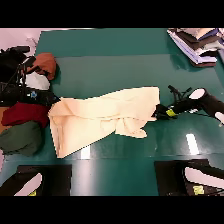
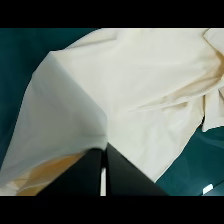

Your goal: Fold the shirts.

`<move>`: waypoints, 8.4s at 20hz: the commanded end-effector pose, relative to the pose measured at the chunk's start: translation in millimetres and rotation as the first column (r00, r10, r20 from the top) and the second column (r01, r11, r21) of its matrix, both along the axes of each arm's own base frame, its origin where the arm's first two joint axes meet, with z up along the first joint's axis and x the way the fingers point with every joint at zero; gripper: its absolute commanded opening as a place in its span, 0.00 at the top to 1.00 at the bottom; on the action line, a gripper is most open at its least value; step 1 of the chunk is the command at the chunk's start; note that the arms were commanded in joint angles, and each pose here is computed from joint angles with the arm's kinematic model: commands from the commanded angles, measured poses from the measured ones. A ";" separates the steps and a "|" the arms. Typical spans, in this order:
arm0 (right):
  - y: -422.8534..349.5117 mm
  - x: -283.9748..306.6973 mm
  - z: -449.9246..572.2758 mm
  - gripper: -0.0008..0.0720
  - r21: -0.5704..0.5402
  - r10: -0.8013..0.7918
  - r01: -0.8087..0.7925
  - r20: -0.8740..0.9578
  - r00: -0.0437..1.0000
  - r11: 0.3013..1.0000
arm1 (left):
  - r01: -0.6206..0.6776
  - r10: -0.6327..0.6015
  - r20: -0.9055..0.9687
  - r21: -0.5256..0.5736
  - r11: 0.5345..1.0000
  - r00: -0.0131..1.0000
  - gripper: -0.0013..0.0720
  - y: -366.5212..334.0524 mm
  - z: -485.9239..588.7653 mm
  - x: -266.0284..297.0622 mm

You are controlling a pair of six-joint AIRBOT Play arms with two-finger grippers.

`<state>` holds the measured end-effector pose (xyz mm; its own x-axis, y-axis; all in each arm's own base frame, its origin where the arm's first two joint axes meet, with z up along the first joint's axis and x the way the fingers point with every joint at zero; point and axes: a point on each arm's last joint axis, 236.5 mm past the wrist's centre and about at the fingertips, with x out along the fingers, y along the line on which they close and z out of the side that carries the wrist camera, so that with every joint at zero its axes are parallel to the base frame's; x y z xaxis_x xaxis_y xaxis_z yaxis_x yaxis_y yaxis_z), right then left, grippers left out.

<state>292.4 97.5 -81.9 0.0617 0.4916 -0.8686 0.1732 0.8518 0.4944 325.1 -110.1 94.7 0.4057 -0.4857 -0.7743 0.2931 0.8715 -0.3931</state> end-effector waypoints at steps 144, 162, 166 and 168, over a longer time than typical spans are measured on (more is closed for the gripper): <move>-123.6 213.4 137.4 0.97 -0.270 0.037 0.061 0.345 0.938 0.961 | -0.217 0.212 0.076 0.075 0.973 0.974 0.95 20.1 -42.2 209.1; -128.7 82.6 59.7 0.49 -0.366 0.075 -0.027 0.119 0.990 0.930 | 0.014 0.033 -0.387 0.118 0.993 0.922 0.26 6.6 -137.5 85.9; -131.4 55.9 82.9 0.49 -0.370 0.075 -0.025 0.122 0.990 0.929 | 0.011 0.086 -0.303 0.307 0.952 0.949 0.26 50.8 -89.5 66.2; -127.8 32.2 98.8 0.49 -0.371 0.078 -0.016 0.153 0.985 0.928 | -0.003 0.119 -0.281 0.382 0.924 0.952 0.13 70.7 -74.2 34.5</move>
<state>351.1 -33.7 2.9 0.1894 0.1418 -0.9716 0.0774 0.9843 0.1588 390.0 -71.7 0.4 0.1314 -0.2513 -0.9589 0.1693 0.9588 -0.2281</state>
